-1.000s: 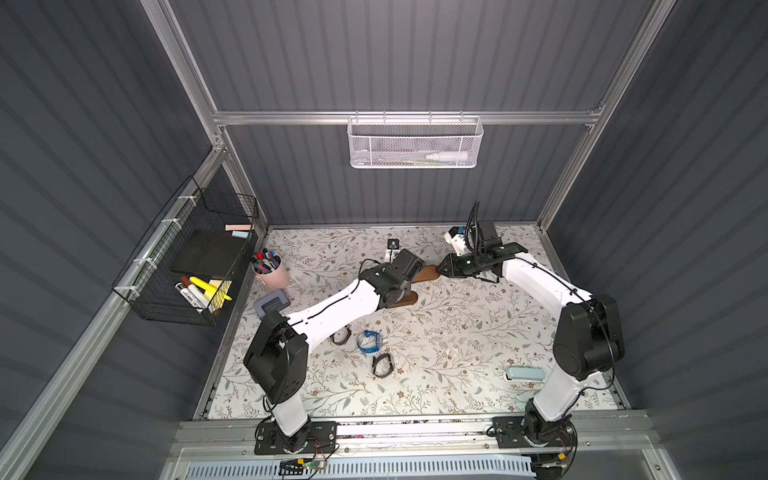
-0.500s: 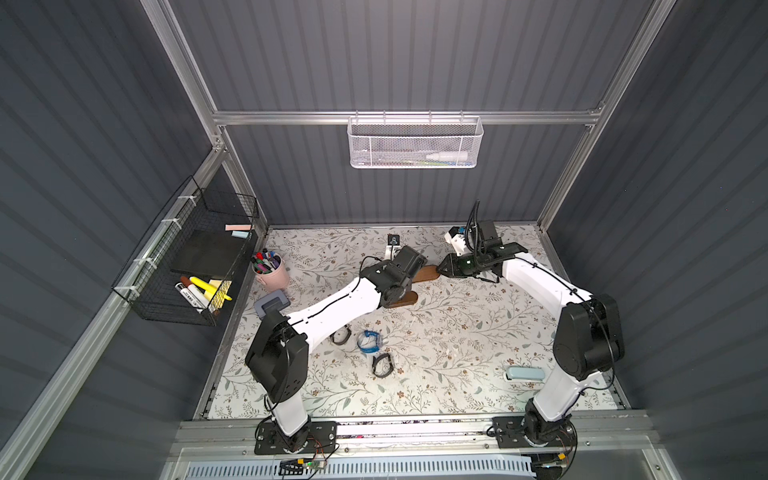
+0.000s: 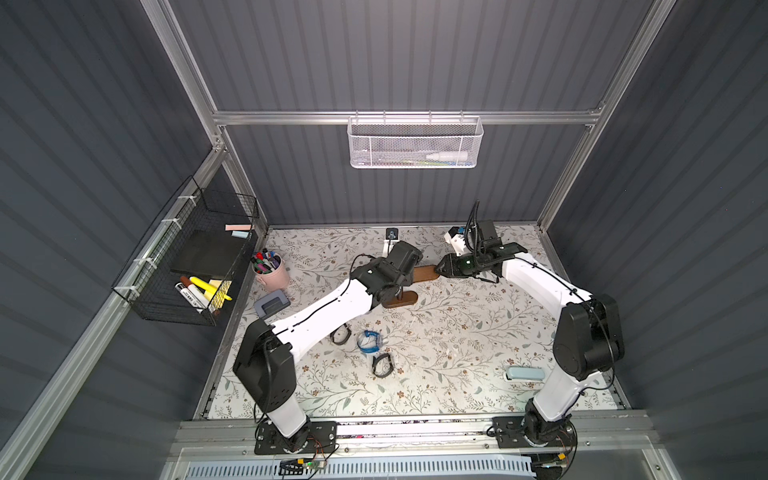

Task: Place watch on stand
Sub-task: Place the watch on the stand.

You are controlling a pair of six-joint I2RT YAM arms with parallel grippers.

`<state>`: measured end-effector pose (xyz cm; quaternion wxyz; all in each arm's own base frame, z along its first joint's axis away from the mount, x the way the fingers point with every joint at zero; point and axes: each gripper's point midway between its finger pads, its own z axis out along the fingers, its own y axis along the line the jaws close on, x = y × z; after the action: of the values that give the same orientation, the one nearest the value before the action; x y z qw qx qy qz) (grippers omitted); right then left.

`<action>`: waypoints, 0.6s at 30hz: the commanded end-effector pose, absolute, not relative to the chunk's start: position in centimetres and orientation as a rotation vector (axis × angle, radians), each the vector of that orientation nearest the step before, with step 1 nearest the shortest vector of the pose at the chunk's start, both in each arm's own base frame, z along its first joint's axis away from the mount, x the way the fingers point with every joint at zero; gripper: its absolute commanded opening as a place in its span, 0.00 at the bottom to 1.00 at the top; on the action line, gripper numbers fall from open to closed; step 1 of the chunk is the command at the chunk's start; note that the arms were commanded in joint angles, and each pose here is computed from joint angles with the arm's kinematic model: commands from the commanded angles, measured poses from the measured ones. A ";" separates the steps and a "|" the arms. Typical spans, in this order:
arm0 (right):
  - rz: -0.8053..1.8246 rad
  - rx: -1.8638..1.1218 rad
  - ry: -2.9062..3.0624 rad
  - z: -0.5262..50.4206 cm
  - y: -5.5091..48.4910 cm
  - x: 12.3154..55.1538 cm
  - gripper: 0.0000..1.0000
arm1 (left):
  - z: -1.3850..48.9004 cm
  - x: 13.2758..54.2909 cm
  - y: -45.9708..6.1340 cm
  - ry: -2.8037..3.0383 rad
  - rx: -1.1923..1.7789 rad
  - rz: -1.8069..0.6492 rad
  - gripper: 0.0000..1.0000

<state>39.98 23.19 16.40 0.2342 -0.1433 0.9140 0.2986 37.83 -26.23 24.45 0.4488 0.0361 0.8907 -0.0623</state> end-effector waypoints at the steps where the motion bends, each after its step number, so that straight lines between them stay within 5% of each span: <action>1: 0.789 -0.403 2.487 17.3 23.1 40.4 0.51 | 27.8 35.9 -25.4 2.154 0.157 -0.206 0.69; 6: 0.655 -0.399 2.457 19.0 21.6 41.0 0.74 | 27.1 32.8 -21.9 2.293 0.163 -0.087 0.58; 12: 0.656 -0.404 2.450 21.4 20.8 37.7 0.82 | 21.2 27.3 -16.5 2.600 0.050 0.117 0.48; 18: 0.819 -0.594 2.282 26.7 25.9 30.7 0.90 | 15.8 23.2 -11.8 2.741 -0.158 0.182 0.41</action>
<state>34.22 23.57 25.24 0.3260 -0.1955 0.8827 0.2762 26.05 -14.71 16.60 0.2303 0.0049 0.9710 0.0640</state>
